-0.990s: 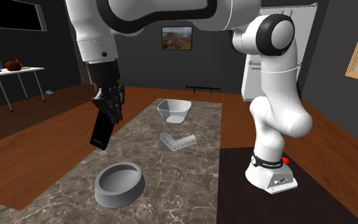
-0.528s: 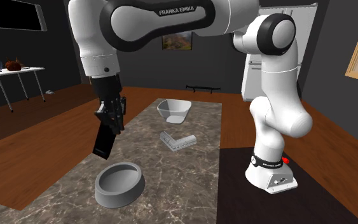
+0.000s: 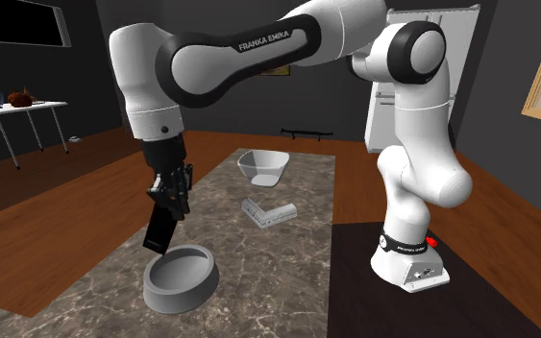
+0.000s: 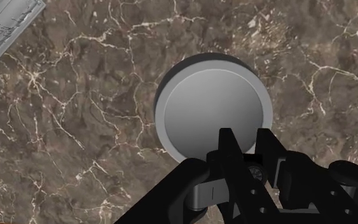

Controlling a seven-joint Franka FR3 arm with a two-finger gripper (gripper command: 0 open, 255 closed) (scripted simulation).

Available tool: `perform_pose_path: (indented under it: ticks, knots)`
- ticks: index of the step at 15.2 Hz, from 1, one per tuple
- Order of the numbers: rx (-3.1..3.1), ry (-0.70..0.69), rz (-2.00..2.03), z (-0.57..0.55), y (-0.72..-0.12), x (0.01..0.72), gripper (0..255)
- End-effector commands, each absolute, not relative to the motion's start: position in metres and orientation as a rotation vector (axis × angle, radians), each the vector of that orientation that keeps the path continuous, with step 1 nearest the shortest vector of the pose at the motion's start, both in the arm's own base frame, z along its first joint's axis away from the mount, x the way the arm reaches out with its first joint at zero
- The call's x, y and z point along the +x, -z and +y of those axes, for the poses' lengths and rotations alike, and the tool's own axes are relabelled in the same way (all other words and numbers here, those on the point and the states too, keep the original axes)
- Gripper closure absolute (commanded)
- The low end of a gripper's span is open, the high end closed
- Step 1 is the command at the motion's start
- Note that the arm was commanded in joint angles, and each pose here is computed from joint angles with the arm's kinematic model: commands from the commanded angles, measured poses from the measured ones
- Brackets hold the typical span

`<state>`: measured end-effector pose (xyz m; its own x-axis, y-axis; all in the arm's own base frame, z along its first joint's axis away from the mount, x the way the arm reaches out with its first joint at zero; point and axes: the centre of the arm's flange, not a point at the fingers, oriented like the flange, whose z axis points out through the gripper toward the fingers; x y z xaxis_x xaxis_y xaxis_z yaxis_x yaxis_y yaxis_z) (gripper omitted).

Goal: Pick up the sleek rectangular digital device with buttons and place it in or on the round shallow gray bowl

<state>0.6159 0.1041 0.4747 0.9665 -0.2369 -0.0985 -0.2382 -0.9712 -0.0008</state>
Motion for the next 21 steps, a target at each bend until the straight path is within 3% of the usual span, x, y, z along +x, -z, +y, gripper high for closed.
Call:
perform_pose_path:
  ticks: [1,13,14,19,21]
  knots:
    - [-3.103,-0.152,0.375,0.104,-0.464,0.615,255]
    - [-3.103,-0.152,0.375,0.104,-0.441,0.615,255]
    - [-3.103,-0.152,0.375,0.104,-0.441,0.615,0]
    - [-3.103,-0.152,0.375,0.104,-0.441,0.615,0]
    - [-3.103,-0.152,0.375,0.103,-0.467,0.618,0]
